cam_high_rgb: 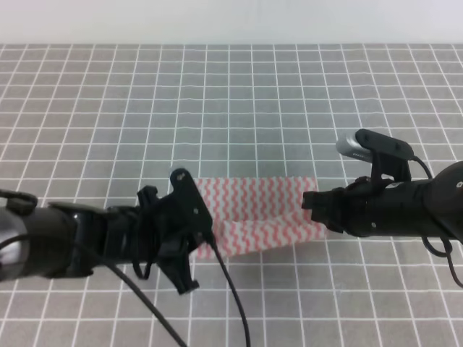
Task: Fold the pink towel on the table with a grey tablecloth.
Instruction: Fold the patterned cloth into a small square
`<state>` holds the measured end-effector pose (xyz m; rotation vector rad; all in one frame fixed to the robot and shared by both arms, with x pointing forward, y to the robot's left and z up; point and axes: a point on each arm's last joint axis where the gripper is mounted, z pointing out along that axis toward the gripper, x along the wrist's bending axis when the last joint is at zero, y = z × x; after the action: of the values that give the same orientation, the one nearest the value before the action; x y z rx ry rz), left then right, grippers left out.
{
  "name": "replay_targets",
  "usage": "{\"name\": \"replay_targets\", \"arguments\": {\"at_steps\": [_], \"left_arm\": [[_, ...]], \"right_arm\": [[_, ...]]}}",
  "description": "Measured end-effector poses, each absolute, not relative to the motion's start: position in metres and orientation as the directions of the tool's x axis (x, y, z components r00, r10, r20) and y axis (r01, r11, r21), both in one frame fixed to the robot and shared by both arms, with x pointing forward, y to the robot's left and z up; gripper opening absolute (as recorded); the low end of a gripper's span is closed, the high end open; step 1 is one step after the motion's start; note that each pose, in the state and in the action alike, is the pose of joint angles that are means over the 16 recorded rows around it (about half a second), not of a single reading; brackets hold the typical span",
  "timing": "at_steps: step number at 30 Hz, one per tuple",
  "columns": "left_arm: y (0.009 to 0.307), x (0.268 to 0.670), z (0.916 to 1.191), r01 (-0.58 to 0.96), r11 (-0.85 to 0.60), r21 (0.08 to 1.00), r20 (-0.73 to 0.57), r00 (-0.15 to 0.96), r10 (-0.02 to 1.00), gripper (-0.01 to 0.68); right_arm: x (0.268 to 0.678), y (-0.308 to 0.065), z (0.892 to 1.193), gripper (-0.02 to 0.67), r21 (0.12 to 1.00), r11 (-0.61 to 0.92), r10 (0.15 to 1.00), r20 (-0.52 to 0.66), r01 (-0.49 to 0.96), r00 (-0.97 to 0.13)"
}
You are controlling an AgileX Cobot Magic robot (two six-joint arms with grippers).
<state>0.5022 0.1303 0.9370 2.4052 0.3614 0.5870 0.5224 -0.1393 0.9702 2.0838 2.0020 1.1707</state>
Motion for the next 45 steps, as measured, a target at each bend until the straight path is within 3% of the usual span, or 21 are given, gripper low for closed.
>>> {"name": "replay_targets", "arguments": {"at_steps": [11, 45], "left_arm": [[0.125, 0.52, 0.951, 0.094, -0.76, 0.643, 0.373, 0.828, 0.418, -0.002], [0.119, 0.535, 0.938, 0.11, -0.781, 0.614, 0.379, 0.828, 0.414, -0.002]], "right_arm": [[0.541, -0.14, 0.97, -0.014, 0.488, -0.191, 0.862, 0.499, 0.851, -0.093], [0.557, -0.139, 0.952, -0.014, 0.463, -0.179, 0.875, 0.478, 0.868, -0.074]]}}
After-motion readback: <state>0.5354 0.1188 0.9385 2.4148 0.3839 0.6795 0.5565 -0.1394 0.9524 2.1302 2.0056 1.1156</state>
